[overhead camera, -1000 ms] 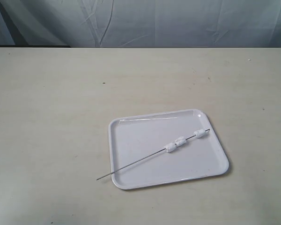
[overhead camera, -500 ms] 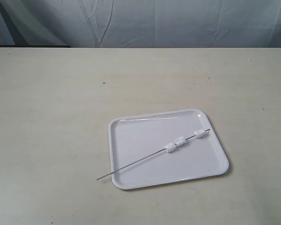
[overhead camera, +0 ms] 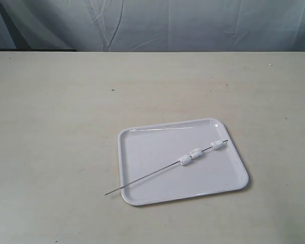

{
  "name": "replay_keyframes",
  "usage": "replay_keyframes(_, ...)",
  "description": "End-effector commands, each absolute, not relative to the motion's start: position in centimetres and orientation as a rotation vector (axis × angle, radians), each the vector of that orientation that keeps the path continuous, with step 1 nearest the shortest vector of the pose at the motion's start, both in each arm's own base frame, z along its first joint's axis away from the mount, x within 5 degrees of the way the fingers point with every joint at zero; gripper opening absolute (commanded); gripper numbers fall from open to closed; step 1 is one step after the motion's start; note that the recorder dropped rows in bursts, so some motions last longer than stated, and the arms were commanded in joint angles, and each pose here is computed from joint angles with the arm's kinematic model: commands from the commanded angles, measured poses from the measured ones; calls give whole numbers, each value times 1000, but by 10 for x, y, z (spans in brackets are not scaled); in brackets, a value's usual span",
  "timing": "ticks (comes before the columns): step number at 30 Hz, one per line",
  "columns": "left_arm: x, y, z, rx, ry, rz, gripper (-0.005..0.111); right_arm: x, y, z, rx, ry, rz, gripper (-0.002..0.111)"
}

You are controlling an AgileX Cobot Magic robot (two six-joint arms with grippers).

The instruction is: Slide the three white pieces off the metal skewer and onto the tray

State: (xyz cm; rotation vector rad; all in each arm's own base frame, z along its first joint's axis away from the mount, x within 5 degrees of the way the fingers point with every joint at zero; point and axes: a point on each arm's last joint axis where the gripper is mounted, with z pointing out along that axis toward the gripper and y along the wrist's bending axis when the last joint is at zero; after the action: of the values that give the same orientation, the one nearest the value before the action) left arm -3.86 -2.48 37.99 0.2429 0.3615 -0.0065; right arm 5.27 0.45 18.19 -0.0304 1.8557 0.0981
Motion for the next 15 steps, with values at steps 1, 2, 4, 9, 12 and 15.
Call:
replay_keyframes(1, -40, -16, 411, 175, 660, 85, 0, 53, 5, 181, -38, 1846, 95, -1)
replay_keyframes(2, -35, -12, 415, 134, 739, 100, 0, 53, 5, 181, -38, 1846, 95, -1)
replay_keyframes(4, -22, 1, 420, 24, 926, 175, 0, 53, 5, 181, -38, 1846, 95, -1)
replay_keyframes(9, 24, 22, 408, -99, 1397, 352, 0, 53, 5, 181, -38, 1846, 95, -1)
replay_keyframes(12, 60, 21, 386, 4, 1714, 367, 0, 53, 5, 181, -38, 1846, 95, -1)
replay_keyframes(15, 90, 13, 358, 12, 2040, 201, 0, 53, 5, 181, -38, 1846, 95, -1)
